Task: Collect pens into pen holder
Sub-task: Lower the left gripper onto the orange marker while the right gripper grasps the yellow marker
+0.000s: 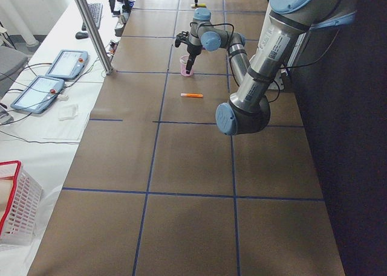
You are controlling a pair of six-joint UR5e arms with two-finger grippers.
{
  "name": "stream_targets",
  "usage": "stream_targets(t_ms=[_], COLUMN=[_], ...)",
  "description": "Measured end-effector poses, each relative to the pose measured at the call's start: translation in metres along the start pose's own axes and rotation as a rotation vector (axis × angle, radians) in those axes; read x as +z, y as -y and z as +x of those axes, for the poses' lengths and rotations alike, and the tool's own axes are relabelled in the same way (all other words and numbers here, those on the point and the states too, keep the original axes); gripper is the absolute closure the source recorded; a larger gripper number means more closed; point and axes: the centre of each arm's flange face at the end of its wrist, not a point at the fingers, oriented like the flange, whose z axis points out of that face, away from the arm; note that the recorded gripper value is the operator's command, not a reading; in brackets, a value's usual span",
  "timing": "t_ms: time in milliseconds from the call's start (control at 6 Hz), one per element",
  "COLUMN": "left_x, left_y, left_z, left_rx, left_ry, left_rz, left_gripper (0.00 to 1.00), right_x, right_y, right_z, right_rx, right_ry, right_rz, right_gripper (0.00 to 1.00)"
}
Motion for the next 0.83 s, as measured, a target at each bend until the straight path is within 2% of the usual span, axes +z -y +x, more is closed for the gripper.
stream_targets(t_ms=[167, 500, 833], left_x=[0.0, -0.0003, -0.0026], left_y=[-0.0001, -0.0001, -0.0005], left_z=[0.0, 0.0001, 0.0004], left_rx=[0.0, 0.0, 0.002], left_ry=[0.0, -0.001, -0.004], left_rz=[0.0, 0.0, 0.003], left_gripper=[0.0, 0.0, 0.0], right_x=[0.0039, 0.0047, 0.0031], right_y=[-0.0004, 0.0033, 0.0056], right_z=[0.0006, -0.0009, -0.0029], right_rx=[0.002, 0.005, 0.0], right_ry=[-0.003, -0.005, -0.005], right_rz=[-0.008, -0.009, -0.004], right_gripper=[0.63, 0.97, 1.0])
